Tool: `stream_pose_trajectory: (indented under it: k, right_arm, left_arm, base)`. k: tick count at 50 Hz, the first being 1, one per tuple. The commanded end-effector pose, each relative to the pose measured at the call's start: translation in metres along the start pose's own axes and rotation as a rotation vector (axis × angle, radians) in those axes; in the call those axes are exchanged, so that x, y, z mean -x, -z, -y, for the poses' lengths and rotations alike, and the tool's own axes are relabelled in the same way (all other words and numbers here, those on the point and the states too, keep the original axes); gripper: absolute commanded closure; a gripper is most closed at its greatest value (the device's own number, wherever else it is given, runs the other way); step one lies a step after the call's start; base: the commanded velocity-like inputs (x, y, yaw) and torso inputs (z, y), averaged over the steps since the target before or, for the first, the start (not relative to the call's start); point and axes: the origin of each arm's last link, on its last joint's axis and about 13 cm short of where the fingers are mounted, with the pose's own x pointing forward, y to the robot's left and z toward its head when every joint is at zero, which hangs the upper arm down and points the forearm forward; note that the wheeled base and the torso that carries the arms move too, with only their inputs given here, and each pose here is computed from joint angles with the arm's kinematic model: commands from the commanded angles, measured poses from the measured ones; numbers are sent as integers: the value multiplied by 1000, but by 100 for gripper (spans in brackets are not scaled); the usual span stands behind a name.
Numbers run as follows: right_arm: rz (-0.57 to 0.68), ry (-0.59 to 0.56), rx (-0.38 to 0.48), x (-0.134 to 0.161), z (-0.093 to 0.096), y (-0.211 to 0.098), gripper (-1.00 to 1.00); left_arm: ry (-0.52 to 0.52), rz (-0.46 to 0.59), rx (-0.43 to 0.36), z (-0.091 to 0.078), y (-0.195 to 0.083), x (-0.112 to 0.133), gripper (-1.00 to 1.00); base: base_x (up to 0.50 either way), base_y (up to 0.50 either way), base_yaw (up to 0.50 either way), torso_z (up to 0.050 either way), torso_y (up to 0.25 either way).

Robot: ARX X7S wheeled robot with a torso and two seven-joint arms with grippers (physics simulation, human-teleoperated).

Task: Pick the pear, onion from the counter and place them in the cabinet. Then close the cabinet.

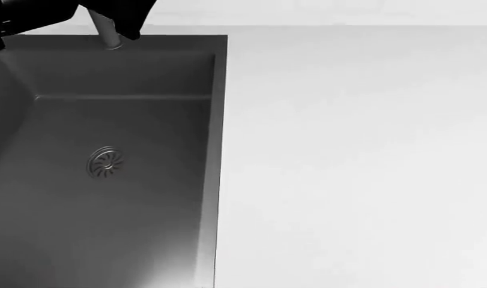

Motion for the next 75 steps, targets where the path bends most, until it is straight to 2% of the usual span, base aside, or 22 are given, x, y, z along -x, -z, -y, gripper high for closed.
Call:
stream_pose_trajectory:
  k: [1, 26, 38, 58, 75]
  right_arm:
    - [-107, -258, -528, -37, -16, 95, -100]
    - [-107, -258, -528, -37, -16, 95, -100]
    - [-107, -258, -528, -37, -16, 95, -100]
    - [-107, -258, -528, -37, -16, 95, -100]
    - [-107, -258, -528, -37, -16, 95, -100]
  left_arm:
    - [3, 0, 9, 0, -2, 0, -100]
    - [4, 6, 7, 0, -2, 0, -100]
    - [2, 8, 8, 0, -1, 0, -100]
    - [-1, 20, -1, 0, -6, 1, -100]
    - [-28, 56, 23, -2, -19, 1, -100]
  base:
    - [0, 0, 0, 0, 178]
    - [0, 0, 0, 0, 185]
    - [0, 0, 0, 0, 72]
    - [0, 3, 0, 0, 248]
    - [-316, 340, 0, 0, 41]
